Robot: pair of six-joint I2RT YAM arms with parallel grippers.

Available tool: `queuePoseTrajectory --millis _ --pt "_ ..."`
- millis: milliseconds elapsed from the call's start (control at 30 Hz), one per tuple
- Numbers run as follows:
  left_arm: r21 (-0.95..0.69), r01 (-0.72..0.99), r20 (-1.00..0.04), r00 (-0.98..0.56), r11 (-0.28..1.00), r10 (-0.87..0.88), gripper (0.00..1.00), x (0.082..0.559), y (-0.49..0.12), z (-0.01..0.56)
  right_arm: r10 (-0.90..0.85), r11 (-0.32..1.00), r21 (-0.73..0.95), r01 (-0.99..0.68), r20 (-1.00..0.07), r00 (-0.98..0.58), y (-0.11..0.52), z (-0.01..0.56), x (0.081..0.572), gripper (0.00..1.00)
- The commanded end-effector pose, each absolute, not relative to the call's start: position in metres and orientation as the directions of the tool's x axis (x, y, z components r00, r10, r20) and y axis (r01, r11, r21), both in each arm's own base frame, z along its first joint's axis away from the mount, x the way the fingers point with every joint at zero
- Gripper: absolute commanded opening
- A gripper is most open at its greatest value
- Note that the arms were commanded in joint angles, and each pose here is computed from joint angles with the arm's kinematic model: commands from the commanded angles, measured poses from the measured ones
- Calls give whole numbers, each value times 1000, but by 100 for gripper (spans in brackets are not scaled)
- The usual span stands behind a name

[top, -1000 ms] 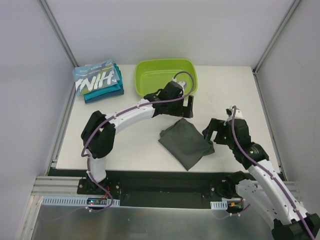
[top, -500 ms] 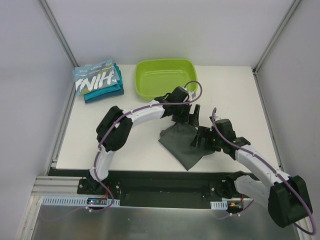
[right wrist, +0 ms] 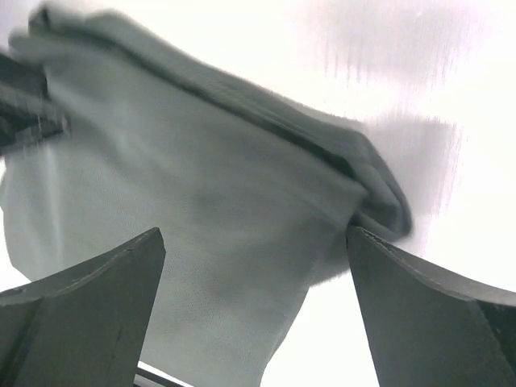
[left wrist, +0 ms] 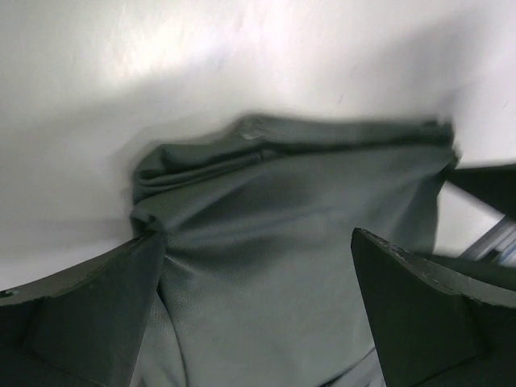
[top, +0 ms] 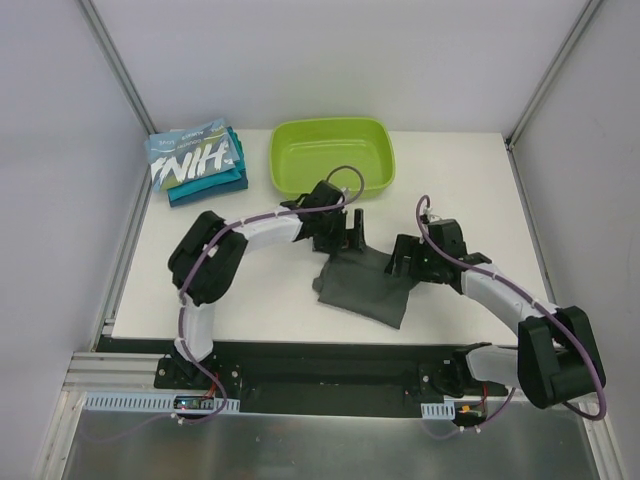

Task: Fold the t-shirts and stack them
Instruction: Fold the long partially folded tshirt into a neat square

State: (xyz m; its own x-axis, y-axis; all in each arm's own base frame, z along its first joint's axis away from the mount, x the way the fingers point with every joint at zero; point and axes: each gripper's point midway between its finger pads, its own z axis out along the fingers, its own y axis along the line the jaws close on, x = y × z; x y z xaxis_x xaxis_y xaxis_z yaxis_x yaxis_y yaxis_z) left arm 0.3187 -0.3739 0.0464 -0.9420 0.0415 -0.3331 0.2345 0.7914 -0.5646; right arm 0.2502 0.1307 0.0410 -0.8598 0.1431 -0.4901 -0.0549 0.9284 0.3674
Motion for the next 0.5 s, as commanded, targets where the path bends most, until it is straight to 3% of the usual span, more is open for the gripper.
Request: queuePoseTrajectory --millis 0,233,367,467 --pt "-503 198 -301 -953 841 44 99 269 -332 50 133 907 402 -123 -554 -822 141 80 269 96" --pt "-440 239 -492 -871 866 -9 99 283 -306 95 127 884 429 -188 -606 -785 144 105 253 96" --pt "-429 233 -503 -864 873 -16 99 277 -296 98 51 850 431 -305 -642 -765 155 112 254 96" --pt "-425 221 -495 -868 878 -21 99 269 -288 94 39 856 429 -289 -611 -791 155 102 255 96"
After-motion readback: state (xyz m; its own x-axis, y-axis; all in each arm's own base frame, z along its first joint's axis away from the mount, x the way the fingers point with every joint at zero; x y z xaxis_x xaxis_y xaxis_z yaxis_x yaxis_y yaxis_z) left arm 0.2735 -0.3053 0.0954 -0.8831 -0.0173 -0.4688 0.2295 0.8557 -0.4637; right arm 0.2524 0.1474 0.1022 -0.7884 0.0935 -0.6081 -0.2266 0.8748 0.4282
